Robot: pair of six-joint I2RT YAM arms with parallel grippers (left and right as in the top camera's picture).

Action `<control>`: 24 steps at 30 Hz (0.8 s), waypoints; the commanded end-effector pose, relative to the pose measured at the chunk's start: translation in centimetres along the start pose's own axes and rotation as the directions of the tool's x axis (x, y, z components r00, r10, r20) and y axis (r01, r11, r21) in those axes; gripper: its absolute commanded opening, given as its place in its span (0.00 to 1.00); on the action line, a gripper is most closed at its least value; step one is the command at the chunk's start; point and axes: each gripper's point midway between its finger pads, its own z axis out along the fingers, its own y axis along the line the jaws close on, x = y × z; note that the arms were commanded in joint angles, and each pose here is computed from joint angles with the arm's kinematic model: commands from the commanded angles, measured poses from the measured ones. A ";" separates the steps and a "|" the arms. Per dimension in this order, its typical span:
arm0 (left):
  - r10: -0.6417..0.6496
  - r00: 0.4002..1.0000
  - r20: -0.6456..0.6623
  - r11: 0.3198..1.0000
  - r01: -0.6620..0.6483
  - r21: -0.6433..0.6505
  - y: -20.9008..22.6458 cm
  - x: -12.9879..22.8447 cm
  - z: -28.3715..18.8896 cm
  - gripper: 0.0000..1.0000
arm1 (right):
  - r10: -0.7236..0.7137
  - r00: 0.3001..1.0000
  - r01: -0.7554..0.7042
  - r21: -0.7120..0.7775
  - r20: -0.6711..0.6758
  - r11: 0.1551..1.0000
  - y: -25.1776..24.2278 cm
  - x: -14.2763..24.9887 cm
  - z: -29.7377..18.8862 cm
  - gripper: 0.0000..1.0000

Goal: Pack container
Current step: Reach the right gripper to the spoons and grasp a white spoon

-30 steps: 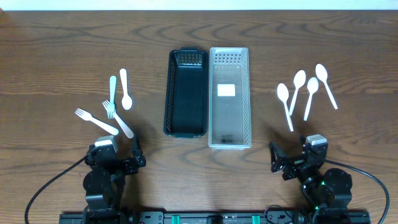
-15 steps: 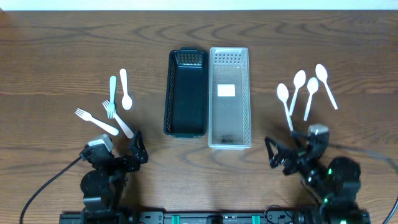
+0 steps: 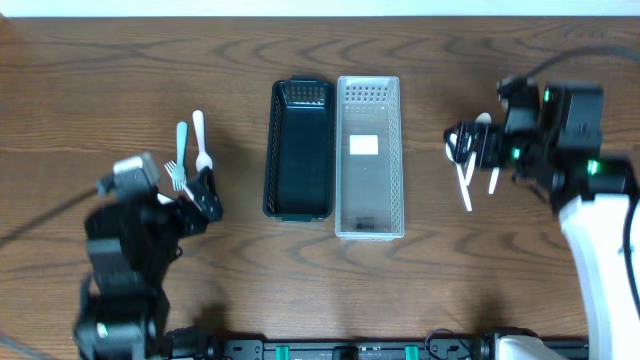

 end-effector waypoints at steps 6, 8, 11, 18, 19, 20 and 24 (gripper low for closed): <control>0.088 0.946 -0.311 0.992 -0.113 -0.062 0.2 -0.8 4.4 0.98 | 0.032 0.999 -0.034 0.264 0.012 0.964 -10.1 -4.0 0.9 0.95; 0.076 0.928 -0.365 0.991 -0.110 -0.075 0.6 0.1 5.7 0.98 | 0.077 0.997 -0.068 0.337 -0.012 0.939 -13.6 -3.4 1.4 0.95; 0.061 0.903 -0.426 0.990 -0.109 -0.090 1.2 1.4 6.9 0.98 | 0.108 0.992 -0.077 0.362 -0.067 0.929 -17.2 -2.4 3.0 0.92; 0.043 0.873 -0.485 0.965 -0.162 -0.208 3.8 2.7 7.7 0.98 | 0.066 0.979 0.014 0.390 -0.193 0.921 -22.1 -1.1 7.7 0.85; 0.040 0.869 -0.494 0.964 -0.163 -0.209 3.9 2.9 7.7 0.98 | 0.056 0.977 0.031 0.393 -0.207 0.919 -22.6 -1.2 8.2 0.84; 0.039 0.866 -0.498 0.964 -0.164 -0.210 3.9 3.0 7.7 0.98 | 0.043 0.974 0.049 0.391 -0.222 0.919 -23.0 -1.2 8.7 0.84; 0.038 0.865 -0.500 0.964 -0.164 -0.210 3.9 3.0 7.7 0.98 | 0.048 0.966 0.060 0.401 -0.254 0.914 -24.4 -0.9 10.4 0.81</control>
